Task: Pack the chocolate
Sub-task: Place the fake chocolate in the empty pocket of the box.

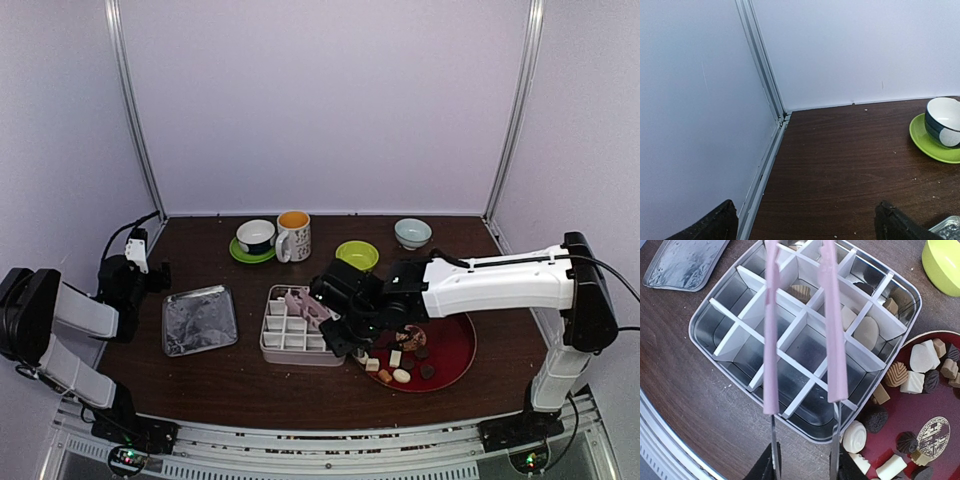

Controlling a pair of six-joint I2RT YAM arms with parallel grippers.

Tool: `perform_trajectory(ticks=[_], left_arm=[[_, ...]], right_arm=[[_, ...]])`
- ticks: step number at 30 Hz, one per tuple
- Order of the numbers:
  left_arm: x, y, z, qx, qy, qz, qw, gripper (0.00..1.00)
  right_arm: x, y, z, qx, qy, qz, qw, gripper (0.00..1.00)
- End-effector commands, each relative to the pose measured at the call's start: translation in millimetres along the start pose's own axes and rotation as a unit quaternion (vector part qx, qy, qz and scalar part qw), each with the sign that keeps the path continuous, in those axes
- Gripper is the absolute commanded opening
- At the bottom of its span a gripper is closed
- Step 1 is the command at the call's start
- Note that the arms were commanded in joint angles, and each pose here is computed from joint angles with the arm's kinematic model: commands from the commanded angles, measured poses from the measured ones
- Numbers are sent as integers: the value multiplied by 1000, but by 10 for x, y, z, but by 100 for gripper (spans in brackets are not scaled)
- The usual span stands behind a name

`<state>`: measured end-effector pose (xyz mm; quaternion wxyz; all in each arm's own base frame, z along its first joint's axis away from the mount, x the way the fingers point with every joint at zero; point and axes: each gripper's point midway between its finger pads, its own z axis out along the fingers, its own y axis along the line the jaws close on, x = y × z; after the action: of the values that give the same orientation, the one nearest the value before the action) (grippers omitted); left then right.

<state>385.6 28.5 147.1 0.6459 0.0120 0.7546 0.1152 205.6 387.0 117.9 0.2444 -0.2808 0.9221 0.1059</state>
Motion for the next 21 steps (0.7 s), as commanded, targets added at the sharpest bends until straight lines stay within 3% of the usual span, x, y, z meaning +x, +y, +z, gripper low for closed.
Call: perform_trajectory(ticks=[1,10,21], left_arm=[[-184,49,7,-6,-34,0,999,98],[-181,46,7,-6,-34,0,999,98],[-178,46,8,-6,-33,-1,999,98]], right_arm=[[-159,-43,-170,12,-31,3,999,33],[-70,-245,-619,18,-35,10,999,30],[767,-730,-982,51,65,42,996,30]])
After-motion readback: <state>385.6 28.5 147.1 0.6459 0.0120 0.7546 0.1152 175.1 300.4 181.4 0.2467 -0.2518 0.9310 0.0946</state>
